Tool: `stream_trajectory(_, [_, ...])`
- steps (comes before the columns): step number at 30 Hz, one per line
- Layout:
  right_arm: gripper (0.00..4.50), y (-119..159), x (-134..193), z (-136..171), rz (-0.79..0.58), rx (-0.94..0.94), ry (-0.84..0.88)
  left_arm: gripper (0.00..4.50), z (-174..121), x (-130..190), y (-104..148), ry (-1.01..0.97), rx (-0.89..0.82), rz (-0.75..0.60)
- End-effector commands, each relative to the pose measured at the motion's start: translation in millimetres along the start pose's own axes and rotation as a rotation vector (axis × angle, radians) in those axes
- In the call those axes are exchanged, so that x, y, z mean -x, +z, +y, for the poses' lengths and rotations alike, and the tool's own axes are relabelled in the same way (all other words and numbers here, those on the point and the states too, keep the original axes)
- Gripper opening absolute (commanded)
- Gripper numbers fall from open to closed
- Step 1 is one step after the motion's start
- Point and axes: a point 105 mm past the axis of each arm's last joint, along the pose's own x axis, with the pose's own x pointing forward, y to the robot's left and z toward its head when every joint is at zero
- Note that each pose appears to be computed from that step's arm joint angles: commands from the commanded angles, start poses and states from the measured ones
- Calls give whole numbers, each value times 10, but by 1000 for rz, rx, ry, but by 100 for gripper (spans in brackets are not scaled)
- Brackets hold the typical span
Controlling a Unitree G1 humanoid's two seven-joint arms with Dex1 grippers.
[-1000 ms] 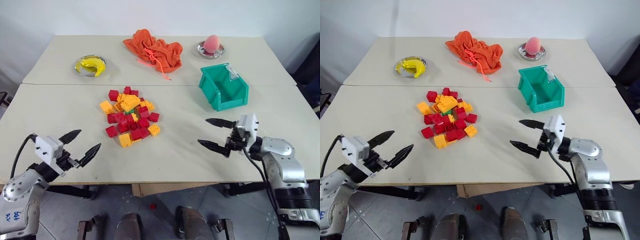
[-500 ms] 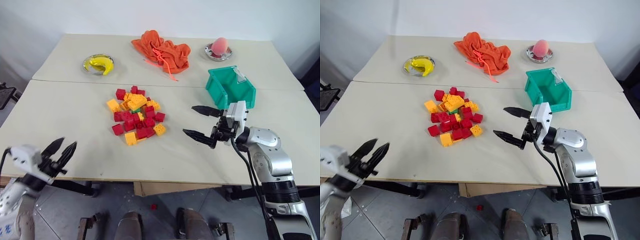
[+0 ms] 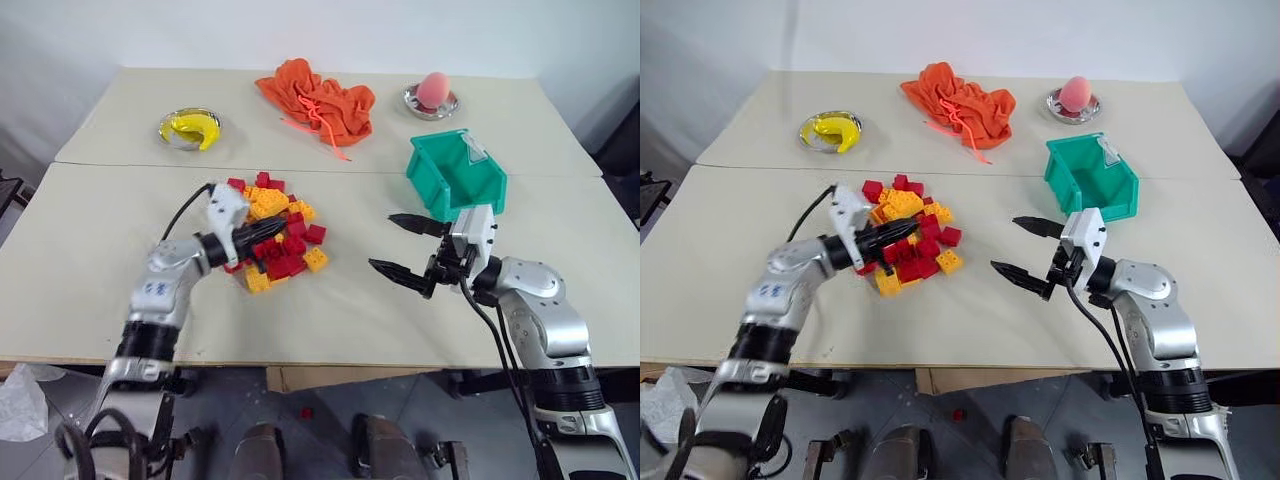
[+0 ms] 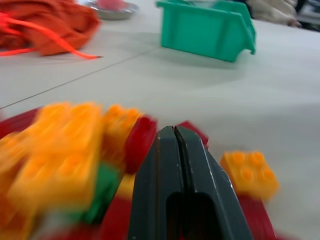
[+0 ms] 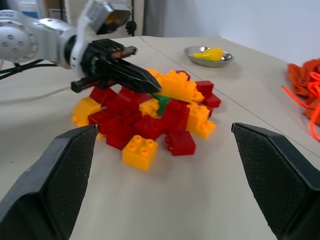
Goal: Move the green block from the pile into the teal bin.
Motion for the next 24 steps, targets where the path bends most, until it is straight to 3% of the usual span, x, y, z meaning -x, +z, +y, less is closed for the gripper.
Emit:
stream_trajectory(1, [450, 142, 57, -4, -34, 44, -29, 2, 310, -78, -9, 155, 13, 44])
stream_trajectory(5, [450, 145, 82, 14, -39, 43, -50, 2, 640, -27, 74, 326, -1, 48])
stream_trajectory(13, [450, 151, 58, 37, -48, 36, -53, 2, 720, 134, 131, 328, -42, 35])
stream_trajectory(15, [450, 154, 42, 50, -53, 32, -47, 2, 614, 173, 68, 237, -67, 70])
stream_trajectory(19, [450, 156, 21, 66, -57, 28, -41, 2, 101, 234, 92, -83, -118, 36])
stream_trajectory(24, [450, 158, -2, 79, -63, 23, -36, 2, 0, 436, 1, -121, -115, 75])
